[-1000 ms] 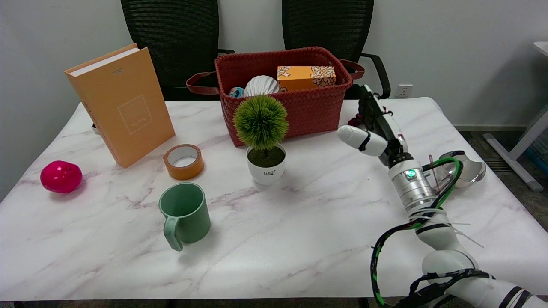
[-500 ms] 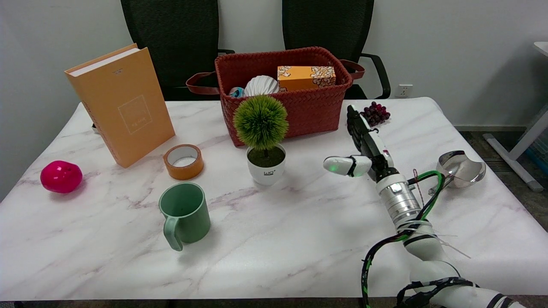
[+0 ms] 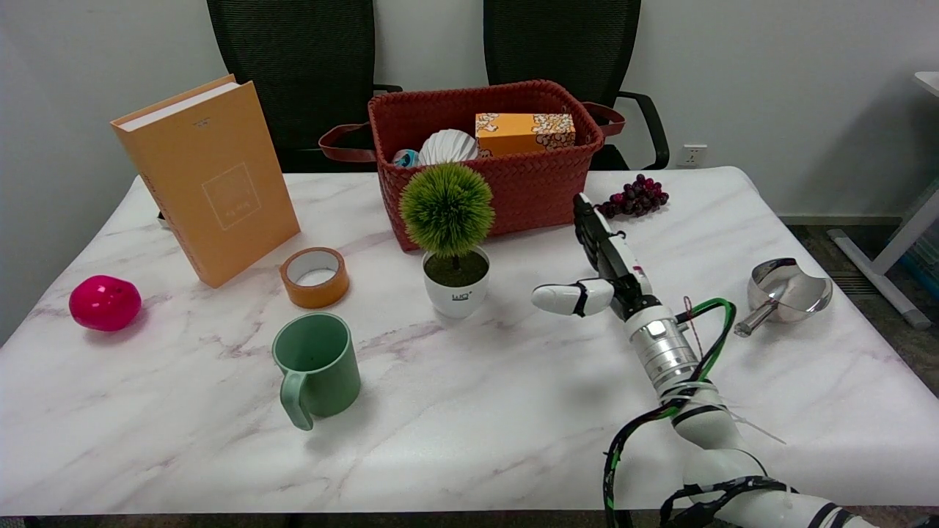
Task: Pick up the potted plant.
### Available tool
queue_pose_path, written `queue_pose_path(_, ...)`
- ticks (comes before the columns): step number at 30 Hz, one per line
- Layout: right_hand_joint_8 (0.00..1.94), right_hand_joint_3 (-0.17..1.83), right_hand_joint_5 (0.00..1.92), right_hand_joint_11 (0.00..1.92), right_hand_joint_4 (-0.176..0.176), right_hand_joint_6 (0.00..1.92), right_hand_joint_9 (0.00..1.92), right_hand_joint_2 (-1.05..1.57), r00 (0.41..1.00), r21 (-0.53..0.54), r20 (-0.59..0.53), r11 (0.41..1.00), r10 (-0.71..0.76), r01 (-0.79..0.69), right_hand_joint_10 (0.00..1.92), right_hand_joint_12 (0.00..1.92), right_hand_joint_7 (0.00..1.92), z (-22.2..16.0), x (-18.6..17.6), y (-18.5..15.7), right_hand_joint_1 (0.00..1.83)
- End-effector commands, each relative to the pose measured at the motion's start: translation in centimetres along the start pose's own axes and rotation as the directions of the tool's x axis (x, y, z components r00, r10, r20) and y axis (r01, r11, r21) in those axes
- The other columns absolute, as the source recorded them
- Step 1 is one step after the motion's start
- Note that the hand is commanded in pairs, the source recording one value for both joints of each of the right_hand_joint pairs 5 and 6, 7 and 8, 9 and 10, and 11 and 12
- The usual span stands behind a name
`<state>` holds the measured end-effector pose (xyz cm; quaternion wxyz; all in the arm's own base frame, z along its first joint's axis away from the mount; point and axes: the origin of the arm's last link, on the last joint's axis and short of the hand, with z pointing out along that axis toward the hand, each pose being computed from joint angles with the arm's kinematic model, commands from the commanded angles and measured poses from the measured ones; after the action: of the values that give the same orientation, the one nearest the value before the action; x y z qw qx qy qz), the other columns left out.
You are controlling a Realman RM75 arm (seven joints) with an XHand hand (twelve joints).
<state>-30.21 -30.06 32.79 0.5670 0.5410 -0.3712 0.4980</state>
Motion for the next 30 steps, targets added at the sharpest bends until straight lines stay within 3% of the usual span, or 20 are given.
queue_pose_path(1, 0.0, 0.4, 0.0, 0.0, 0.0, 0.0, 0.0, -0.19, 0.997, -0.047, 0.071, 0.998, 0.038, -0.034, 0.0, 0.0, 0.0, 2.0, -3.4, 0.5, 1.02)
queue_pose_path(30, 0.0, 0.56, 0.0, 0.0, 0.0, 0.0, 0.0, -0.18, 0.992, -0.106, 0.079, 0.991, 0.094, -0.086, 0.0, 0.0, 0.0, 3.0, -7.4, 2.0, 1.06)
